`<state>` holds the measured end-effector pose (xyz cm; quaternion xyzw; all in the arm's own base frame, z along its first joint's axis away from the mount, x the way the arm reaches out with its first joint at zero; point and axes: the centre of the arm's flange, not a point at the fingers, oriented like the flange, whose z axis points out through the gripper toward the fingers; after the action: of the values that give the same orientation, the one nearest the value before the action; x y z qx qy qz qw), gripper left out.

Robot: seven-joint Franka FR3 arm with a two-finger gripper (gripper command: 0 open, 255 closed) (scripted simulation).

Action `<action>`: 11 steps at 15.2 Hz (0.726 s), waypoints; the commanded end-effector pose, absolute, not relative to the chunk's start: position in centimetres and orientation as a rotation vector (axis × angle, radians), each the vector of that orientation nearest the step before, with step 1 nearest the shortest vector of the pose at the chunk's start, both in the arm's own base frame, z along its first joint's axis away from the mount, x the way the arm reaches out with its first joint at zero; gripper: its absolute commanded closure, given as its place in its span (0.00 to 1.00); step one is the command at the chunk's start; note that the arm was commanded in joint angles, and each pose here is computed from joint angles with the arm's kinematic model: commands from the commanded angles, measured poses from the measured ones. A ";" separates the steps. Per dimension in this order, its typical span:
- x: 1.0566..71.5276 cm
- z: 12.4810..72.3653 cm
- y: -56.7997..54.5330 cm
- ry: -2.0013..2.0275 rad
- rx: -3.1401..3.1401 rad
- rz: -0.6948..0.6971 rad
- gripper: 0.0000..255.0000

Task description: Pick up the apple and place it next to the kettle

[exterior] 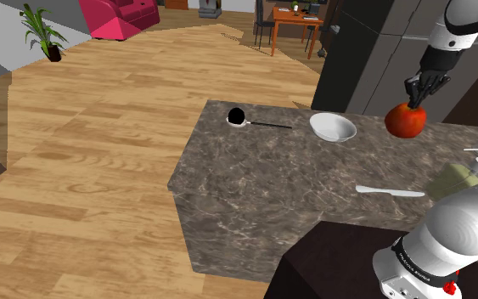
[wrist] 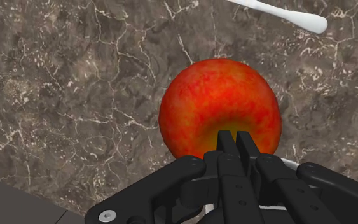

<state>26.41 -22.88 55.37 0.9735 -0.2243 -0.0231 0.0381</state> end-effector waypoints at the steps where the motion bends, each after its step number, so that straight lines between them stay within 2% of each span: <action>1: 26.5 56.5 -22.9 -0.688 2.986 -0.071 1.00; 11: 26.5 61.8 -22.9 -0.688 2.986 -0.071 1.00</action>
<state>26.54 -22.81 61.20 0.9735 -0.2242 -0.0232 0.0381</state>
